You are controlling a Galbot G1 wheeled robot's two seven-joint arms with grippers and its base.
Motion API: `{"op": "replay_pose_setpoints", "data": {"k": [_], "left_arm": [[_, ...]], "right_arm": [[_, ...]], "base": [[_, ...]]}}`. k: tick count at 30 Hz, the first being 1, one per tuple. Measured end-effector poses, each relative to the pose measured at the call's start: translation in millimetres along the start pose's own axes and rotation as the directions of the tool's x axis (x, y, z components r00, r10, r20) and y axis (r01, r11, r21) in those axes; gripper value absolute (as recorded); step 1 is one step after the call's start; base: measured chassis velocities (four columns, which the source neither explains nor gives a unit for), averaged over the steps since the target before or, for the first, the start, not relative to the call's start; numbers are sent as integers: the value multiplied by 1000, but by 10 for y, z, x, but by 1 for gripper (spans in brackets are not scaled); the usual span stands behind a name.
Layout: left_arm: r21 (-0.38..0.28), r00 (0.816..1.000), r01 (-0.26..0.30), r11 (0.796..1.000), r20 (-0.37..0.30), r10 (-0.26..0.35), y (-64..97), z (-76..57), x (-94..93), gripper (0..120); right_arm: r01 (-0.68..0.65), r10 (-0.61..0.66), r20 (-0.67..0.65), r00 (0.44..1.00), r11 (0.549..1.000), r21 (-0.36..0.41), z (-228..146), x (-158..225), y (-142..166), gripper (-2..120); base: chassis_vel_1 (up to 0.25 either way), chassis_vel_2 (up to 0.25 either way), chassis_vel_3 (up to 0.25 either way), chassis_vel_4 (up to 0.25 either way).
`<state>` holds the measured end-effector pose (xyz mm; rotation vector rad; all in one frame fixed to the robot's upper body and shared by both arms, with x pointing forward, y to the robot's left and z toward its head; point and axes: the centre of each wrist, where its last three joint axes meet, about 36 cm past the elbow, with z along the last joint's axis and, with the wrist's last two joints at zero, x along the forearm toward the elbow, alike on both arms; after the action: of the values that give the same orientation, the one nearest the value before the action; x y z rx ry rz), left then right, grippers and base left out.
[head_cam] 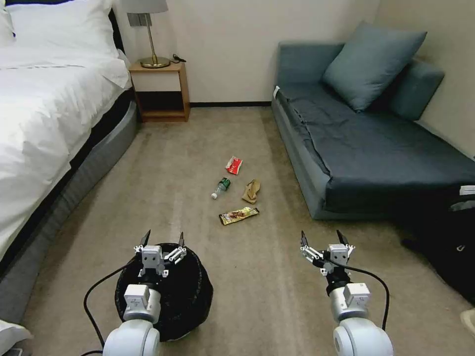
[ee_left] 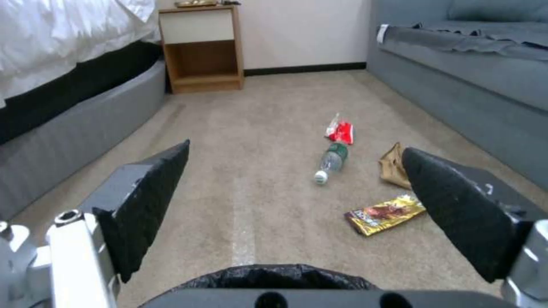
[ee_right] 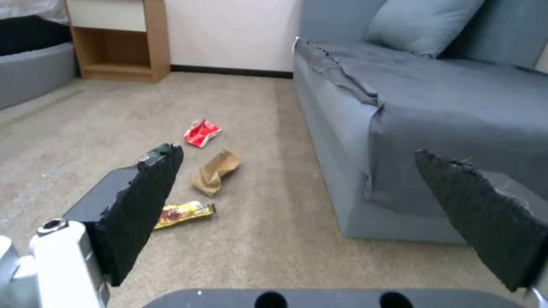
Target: Pick up the trash bin, then pick up the garbage on the floor and place it into the trash bin.
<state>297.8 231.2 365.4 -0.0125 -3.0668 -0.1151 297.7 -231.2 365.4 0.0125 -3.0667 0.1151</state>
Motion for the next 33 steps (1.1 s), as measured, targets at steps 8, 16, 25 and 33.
{"op": "replay_pose_setpoints", "data": {"k": [8, 16, 25, 33], "left_arm": [[0, 1000, 0, 1000, 0, 0, 0, 0, 0, 100], [0, 1000, 0, 1000, 0, 0, 0, 0, 0, 100], [10, 1000, 8, 1000, -11, -8, 25, -39, 0, 100], [85, 991, 93, 992, -103, -84, 295, -558, 26, 100]], "right_arm": [[0, 0, 0, 1000, 1000, 0, 0, 0, 0, 100], [0, 0, 0, 1000, 1000, 0, 0, 0, 0, 100], [-59, 59, -11, 998, 998, 5, -185, 45, 50, 100], [-259, 261, -50, 964, 965, 35, -843, 286, 166, 100]], "base": [[0, 0, 0, 0], [0, 0, 0, 0], [0, 0, 0, 0], [0, 0, 0, 0]]}}
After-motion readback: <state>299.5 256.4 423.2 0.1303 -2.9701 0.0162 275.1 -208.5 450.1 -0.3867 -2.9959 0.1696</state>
